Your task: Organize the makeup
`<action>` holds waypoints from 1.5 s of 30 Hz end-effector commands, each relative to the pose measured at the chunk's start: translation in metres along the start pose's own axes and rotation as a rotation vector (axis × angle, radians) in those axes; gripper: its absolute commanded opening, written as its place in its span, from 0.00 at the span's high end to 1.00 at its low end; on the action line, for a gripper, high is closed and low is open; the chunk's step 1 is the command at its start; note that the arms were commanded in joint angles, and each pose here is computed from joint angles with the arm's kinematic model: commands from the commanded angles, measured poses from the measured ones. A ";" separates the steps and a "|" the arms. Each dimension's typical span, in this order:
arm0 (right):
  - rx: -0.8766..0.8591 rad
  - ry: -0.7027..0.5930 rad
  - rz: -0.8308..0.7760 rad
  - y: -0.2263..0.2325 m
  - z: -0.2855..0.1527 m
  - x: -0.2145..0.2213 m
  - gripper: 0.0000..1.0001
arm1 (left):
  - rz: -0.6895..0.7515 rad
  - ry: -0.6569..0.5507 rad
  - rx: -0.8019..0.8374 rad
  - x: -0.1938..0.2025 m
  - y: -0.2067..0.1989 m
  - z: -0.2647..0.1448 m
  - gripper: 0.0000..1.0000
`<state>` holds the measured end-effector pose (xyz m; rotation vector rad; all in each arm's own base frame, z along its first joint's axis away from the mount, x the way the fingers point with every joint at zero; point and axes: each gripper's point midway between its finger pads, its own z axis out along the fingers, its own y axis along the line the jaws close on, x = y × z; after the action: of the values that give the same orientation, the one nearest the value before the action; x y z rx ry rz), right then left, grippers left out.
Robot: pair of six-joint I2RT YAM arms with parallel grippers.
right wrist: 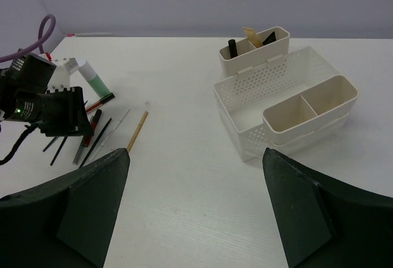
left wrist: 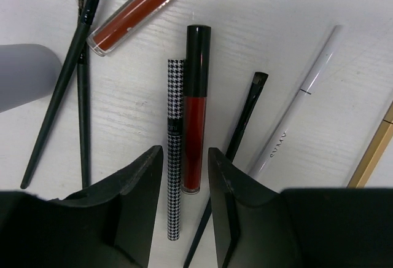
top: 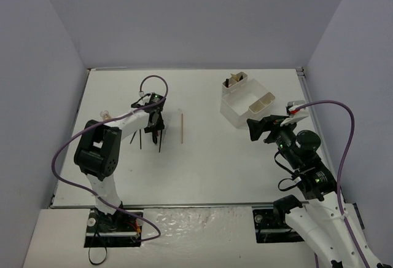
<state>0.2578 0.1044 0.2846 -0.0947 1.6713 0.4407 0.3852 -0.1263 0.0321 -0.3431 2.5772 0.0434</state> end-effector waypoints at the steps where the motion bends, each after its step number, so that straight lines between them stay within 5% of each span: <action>1: -0.015 -0.055 0.008 0.005 0.005 -0.015 0.13 | -0.042 -0.162 0.064 -0.052 -0.019 -0.046 0.67; 45: -0.015 -0.050 0.010 0.005 0.005 -0.013 0.13 | -0.023 -0.087 -0.004 -0.026 0.001 -0.011 0.73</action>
<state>0.2578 0.1046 0.2844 -0.0925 1.6724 0.4432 0.3888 -0.1202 0.0442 -0.3507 2.5401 0.0797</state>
